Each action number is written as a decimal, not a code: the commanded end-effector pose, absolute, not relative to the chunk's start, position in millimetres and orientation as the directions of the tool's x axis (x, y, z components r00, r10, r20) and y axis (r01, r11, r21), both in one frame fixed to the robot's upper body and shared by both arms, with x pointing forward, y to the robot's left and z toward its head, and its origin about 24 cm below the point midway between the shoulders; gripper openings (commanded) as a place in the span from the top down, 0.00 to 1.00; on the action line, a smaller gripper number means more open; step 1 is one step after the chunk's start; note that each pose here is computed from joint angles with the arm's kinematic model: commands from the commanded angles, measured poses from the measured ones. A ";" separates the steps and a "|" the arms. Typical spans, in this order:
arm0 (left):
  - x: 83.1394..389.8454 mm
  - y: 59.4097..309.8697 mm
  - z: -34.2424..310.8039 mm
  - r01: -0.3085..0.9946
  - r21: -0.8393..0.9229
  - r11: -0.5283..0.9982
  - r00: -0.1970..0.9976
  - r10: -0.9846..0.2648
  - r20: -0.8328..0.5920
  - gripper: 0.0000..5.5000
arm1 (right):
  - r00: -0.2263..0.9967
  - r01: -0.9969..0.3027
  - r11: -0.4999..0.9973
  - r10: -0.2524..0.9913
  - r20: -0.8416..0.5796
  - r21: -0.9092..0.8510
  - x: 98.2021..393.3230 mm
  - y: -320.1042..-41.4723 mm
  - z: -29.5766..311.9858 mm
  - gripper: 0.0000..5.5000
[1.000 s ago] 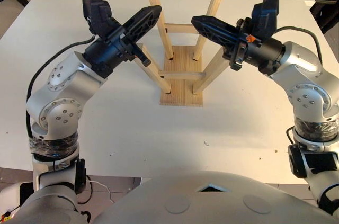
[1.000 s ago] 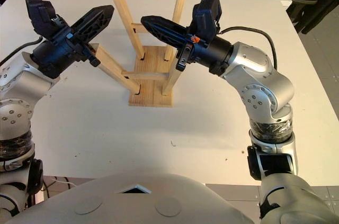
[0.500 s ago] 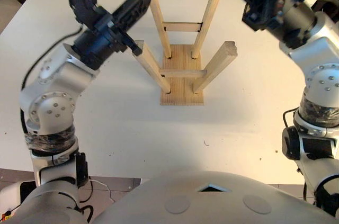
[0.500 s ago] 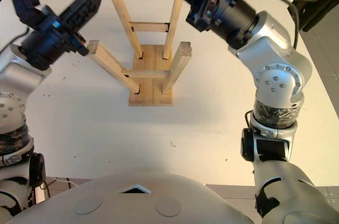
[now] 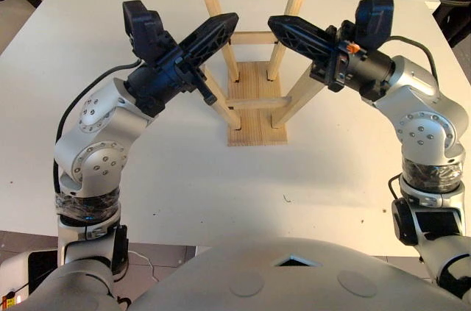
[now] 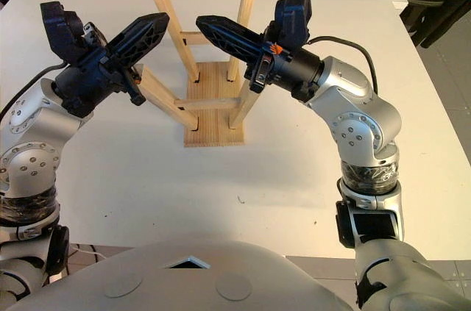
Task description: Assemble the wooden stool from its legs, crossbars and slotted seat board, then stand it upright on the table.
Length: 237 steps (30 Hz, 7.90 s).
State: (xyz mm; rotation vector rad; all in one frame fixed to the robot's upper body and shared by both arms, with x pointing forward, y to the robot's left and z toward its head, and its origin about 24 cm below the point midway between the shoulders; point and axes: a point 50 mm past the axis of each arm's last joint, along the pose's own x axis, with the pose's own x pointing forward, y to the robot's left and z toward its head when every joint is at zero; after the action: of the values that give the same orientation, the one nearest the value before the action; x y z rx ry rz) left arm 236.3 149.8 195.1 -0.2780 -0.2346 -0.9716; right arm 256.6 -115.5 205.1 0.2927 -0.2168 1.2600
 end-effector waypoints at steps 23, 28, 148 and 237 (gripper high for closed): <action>175.6 201.0 66.0 0.638 -0.389 0.665 0.632 -0.740 -0.230 1.00 | 0.287 -0.949 0.299 0.951 -0.113 0.101 278.0 -149.0 115.4 1.00; 200.3 196.1 68.7 0.669 -0.308 0.677 0.646 -0.734 -0.210 1.00 | 0.142 -0.982 0.158 0.980 -0.140 0.104 281.7 -138.3 113.2 1.00; 80.2 166.4 135.4 0.691 -0.628 0.359 0.427 -0.903 -0.047 1.00 | 0.065 -0.914 0.170 0.958 -0.280 0.369 118.4 -196.3 133.4 1.00; 191.1 206.9 49.0 0.960 0.165 0.228 0.280 -0.836 -0.473 0.43 | 0.096 -0.986 0.153 0.841 -0.532 0.064 201.1 -209.0 53.6 0.54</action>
State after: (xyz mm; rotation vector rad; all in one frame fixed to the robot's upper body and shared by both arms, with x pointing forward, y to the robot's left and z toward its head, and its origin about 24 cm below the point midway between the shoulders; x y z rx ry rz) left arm 189.7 206.9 49.4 0.4516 0.3100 -1.2516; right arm 198.3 -208.6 52.7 -0.3179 0.5085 1.3823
